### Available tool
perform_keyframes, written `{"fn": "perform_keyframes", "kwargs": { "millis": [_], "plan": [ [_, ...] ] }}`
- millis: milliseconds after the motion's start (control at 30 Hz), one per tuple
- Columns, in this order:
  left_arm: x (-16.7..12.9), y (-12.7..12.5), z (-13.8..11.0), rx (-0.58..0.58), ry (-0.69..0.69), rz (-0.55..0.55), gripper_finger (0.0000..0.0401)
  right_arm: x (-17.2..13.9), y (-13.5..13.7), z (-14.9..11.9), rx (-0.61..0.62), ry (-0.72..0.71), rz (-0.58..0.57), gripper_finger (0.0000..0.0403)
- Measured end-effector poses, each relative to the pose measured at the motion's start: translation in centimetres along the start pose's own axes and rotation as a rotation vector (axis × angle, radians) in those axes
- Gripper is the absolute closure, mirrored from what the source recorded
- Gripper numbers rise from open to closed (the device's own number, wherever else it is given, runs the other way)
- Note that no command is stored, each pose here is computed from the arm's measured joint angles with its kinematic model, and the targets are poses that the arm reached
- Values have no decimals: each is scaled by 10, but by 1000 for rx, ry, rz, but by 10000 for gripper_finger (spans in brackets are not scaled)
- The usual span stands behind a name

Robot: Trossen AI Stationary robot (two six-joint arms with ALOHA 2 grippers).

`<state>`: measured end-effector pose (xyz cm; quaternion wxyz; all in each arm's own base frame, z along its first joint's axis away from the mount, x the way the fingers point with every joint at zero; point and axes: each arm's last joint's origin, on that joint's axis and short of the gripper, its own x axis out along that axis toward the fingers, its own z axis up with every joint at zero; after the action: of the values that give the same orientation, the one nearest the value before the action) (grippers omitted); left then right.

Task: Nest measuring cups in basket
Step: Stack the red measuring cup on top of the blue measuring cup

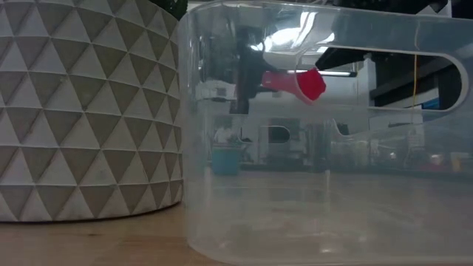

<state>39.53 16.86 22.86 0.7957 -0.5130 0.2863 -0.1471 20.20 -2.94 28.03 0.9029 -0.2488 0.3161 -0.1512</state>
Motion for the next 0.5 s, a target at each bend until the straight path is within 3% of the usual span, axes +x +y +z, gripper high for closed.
{"fn": "perform_keyframes", "kwargs": {
  "millis": [500],
  "plan": [
    [-5,0,4,-5,-13,-25,260,0,-3,3,-97,-8,-56,272]
  ]
}}
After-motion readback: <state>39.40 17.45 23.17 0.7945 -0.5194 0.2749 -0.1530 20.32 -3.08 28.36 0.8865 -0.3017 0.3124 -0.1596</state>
